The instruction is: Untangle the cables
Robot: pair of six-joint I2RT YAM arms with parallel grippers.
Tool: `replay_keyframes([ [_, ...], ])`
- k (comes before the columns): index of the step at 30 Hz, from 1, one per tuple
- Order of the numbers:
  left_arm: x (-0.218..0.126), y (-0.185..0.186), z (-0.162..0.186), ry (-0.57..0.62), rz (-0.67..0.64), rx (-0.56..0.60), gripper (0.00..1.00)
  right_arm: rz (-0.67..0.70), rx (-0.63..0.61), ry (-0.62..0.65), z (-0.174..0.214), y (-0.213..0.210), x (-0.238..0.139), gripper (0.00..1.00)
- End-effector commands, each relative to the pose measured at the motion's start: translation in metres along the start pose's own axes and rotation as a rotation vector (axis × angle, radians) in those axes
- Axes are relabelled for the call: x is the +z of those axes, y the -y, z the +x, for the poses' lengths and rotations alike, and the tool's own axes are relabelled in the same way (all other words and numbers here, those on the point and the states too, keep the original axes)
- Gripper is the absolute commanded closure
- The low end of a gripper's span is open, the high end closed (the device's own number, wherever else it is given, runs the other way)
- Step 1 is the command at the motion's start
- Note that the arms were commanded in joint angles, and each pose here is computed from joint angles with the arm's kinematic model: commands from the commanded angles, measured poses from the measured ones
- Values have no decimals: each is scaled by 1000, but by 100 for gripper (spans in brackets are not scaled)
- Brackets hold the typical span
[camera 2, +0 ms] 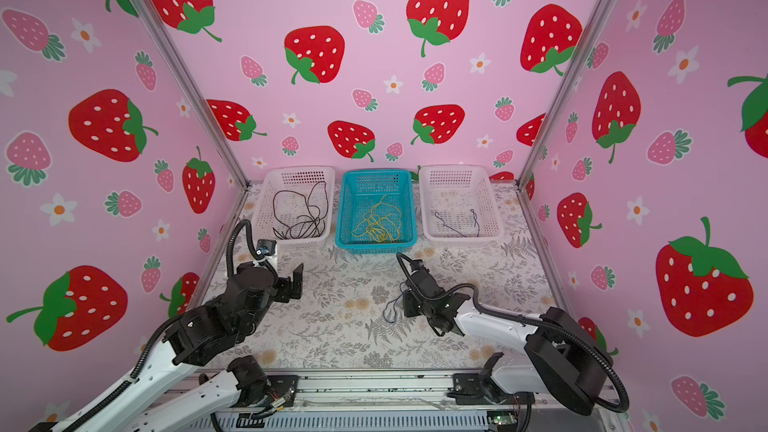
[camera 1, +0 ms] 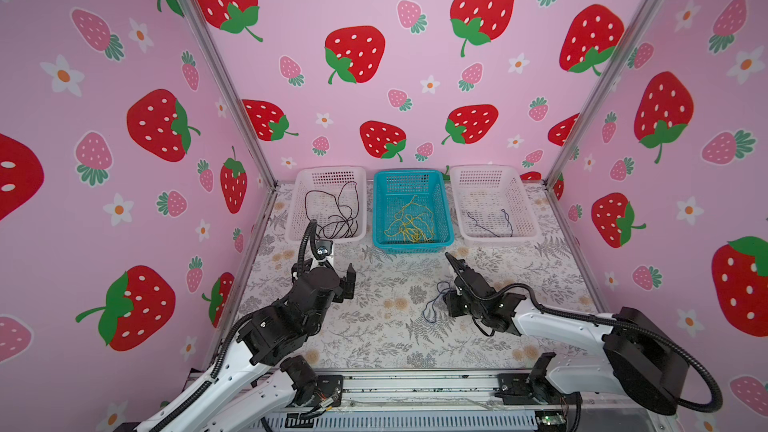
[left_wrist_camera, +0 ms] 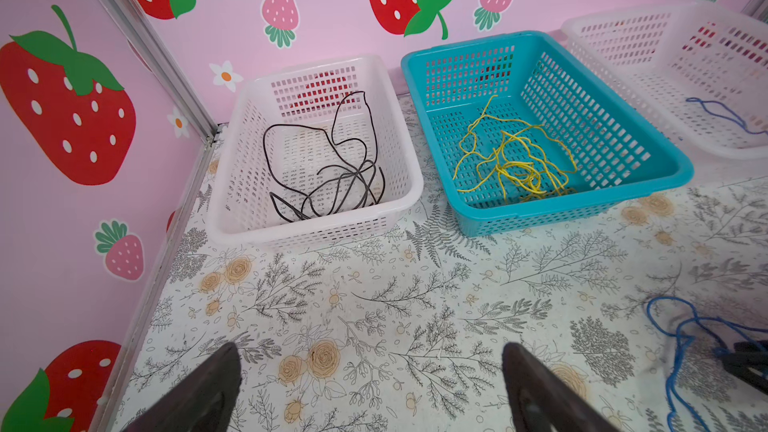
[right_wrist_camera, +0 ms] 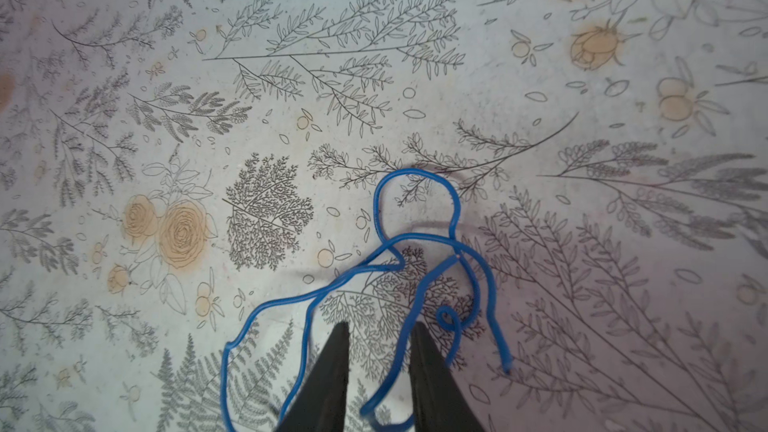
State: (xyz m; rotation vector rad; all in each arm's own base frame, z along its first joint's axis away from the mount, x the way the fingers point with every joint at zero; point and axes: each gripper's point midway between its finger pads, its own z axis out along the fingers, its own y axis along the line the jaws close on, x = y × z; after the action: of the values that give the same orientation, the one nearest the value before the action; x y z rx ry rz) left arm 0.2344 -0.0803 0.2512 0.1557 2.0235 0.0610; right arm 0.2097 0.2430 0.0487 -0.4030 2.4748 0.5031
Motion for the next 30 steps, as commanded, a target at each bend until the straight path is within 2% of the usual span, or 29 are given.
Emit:
replay_keyframes([
  [1,0,-6,0,5,-30,3,1,20,-9,19,-2,3,-1,81],
  [5,0,-6,0,6,-31,5,1,27,-18,20,-5,3,-4,93],
  [10,1,-6,1,9,-33,13,1,33,-30,38,-17,0,-15,100],
  [12,1,-5,1,10,-29,12,1,37,-34,72,-29,-2,-26,100],
  [18,1,-3,3,6,-13,11,1,97,-68,204,-86,0,-70,100],
  [24,3,1,6,-3,3,12,1,180,-61,323,-158,26,-108,100],
  [30,5,3,7,-6,9,16,1,297,66,417,-234,87,-131,100],
])
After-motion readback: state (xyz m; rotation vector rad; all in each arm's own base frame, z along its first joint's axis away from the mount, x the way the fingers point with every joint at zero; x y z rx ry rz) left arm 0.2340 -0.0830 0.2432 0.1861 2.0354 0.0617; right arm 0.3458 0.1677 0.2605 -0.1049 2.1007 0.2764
